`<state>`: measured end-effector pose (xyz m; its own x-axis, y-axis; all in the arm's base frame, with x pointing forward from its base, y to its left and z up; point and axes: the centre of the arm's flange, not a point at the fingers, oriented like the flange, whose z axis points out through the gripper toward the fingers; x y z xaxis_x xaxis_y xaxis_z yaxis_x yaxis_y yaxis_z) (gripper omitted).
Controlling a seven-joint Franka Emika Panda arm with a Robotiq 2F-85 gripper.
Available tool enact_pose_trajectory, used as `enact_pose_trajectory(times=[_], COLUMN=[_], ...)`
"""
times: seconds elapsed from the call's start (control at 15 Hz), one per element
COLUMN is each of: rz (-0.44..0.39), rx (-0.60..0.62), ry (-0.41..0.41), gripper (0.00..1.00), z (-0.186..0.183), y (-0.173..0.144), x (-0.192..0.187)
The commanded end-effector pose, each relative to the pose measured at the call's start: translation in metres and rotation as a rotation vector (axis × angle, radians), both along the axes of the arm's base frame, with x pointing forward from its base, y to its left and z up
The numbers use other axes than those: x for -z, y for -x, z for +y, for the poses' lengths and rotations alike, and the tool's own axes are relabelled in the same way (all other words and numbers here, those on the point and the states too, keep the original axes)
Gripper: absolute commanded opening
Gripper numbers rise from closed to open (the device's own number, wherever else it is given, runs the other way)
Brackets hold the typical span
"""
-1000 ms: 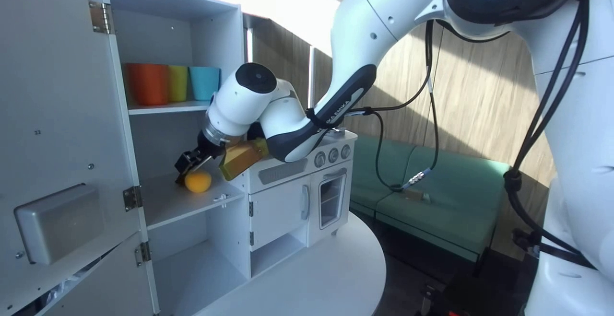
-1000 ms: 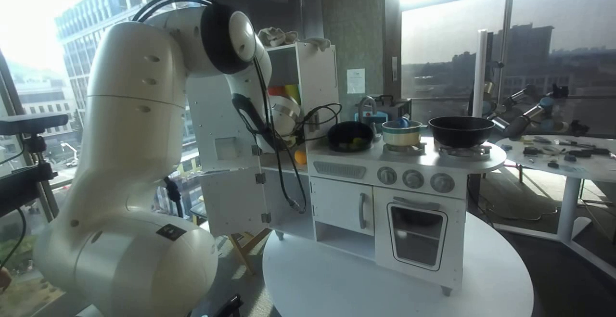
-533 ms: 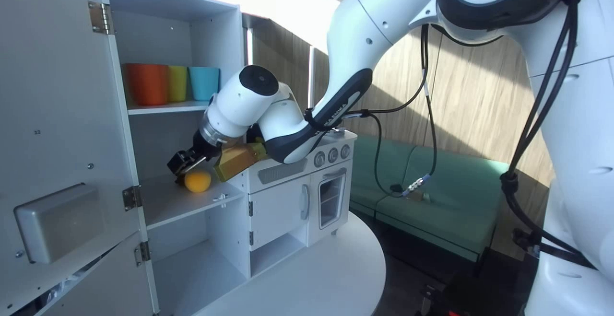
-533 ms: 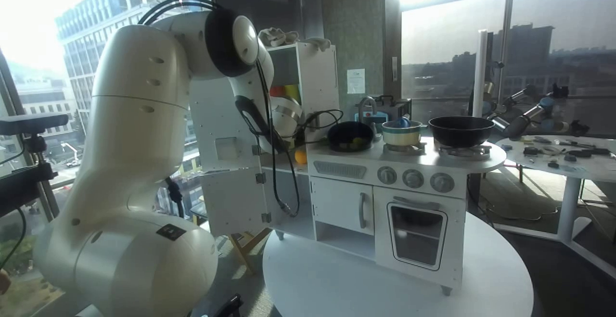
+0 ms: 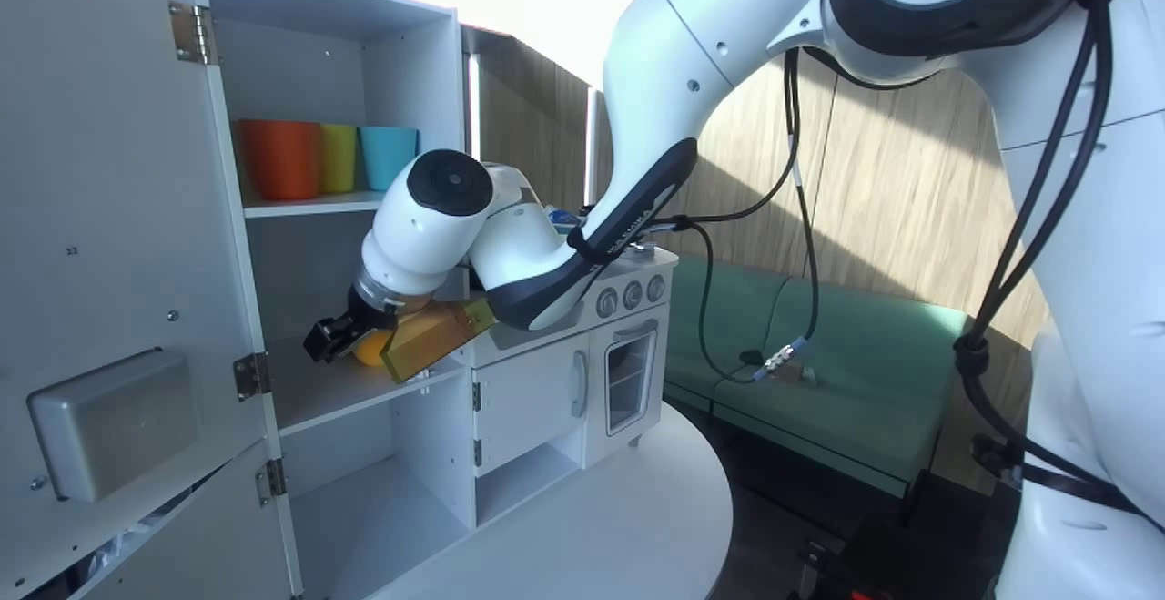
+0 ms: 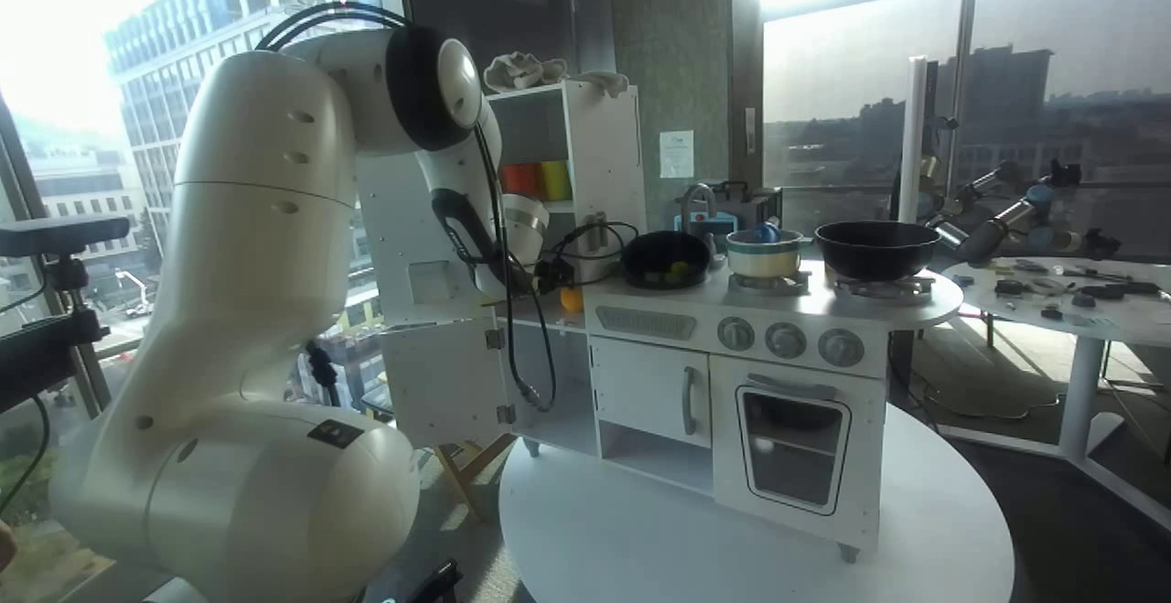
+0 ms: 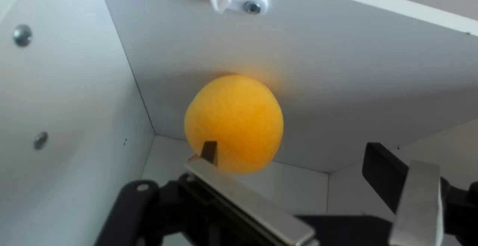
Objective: Firstly, shift the bottle to the plastic pot, then the yellow and brown toys to the bowl
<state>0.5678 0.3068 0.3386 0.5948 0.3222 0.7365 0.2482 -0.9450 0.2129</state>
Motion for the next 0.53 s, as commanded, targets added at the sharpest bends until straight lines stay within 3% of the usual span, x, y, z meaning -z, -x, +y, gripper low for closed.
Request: enact_pose_trajectory(times=[0.0,0.47], rz=[-0.076,-0.239], rx=[0.089,0.197], ry=[0.02,0.044], gripper=[1.0,1.0], z=[0.007,-0.001], y=[-0.006,-0.01], x=[0.027,0.046])
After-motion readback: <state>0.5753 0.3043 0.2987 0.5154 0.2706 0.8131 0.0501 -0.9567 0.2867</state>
